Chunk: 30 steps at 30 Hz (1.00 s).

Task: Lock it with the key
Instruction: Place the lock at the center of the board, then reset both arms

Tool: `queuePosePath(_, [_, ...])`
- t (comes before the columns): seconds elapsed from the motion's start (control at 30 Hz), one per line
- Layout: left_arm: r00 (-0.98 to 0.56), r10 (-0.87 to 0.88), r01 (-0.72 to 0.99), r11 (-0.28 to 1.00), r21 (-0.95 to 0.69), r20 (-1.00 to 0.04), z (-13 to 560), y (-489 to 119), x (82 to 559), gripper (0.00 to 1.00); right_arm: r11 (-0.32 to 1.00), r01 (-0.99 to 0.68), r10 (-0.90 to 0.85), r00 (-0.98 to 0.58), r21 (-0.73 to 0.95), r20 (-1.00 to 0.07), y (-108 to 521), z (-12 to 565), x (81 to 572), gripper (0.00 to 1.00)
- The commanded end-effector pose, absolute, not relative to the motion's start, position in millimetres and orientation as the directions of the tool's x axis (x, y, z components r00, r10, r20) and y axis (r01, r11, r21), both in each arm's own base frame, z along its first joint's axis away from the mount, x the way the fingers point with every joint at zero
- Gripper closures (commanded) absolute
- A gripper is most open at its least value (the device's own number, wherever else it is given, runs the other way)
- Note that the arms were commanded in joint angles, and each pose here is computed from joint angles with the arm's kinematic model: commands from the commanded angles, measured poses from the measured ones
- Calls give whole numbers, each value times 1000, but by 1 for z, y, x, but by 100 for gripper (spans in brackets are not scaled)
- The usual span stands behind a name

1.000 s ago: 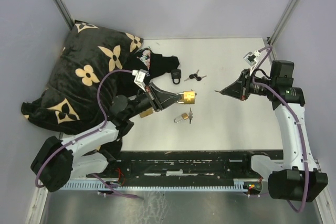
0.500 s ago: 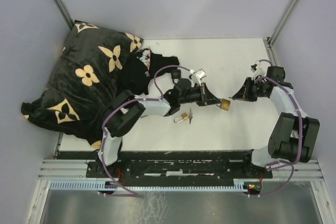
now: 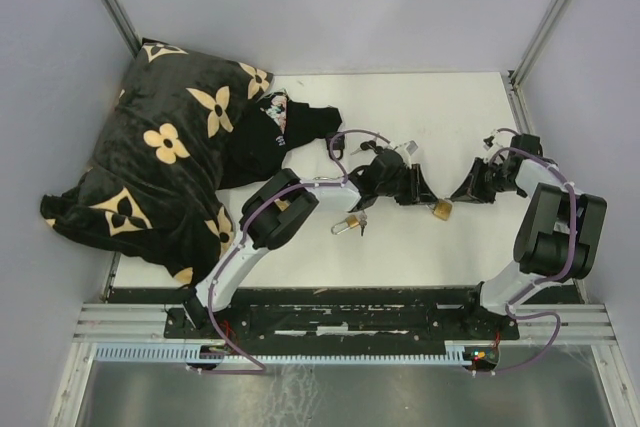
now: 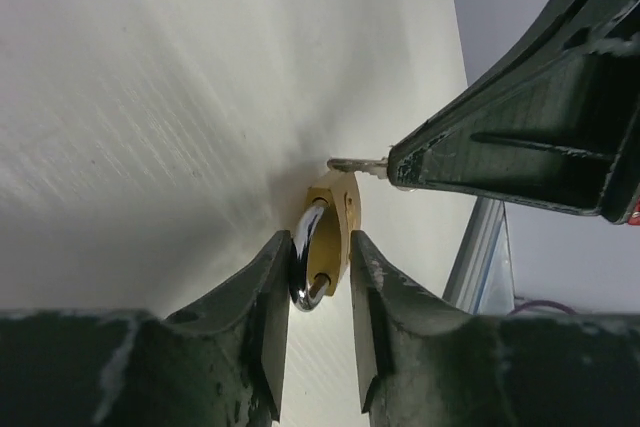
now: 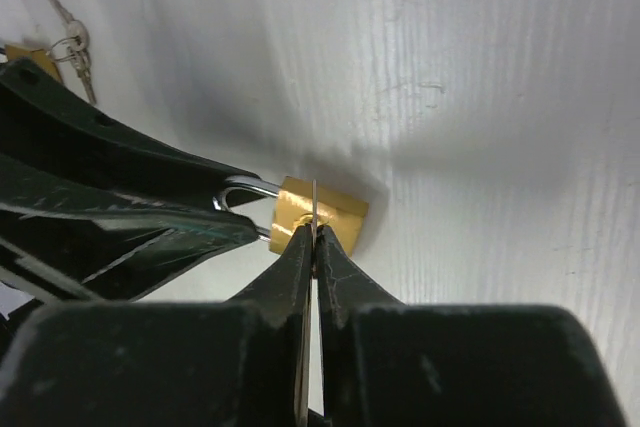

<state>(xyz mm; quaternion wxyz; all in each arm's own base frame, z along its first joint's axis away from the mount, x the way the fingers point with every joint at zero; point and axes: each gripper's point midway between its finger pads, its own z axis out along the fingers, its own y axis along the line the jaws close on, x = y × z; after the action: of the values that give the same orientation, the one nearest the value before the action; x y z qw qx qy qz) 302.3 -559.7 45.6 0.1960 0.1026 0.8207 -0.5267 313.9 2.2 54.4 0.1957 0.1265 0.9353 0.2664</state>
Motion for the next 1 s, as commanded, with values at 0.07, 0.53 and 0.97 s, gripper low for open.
queuePosePath(0.07, [-839, -55, 439, 519, -734, -541, 62, -552, 324, 52, 844, 171, 367, -875, 508, -316, -22, 48, 323, 84])
queuePosePath(0.53, [-438, -105, 655, 643, -397, -893, 241, -458, 331, 23, 905, -167, 117, -788, 392, -605, -24, 122, 315, 36])
queuePosePath(0.97, [-214, -280, 692, 633, -347, -936, 402, -286, 258, 1, 944, -329, -124, -368, 4, -921, -16, 333, 291, 1])
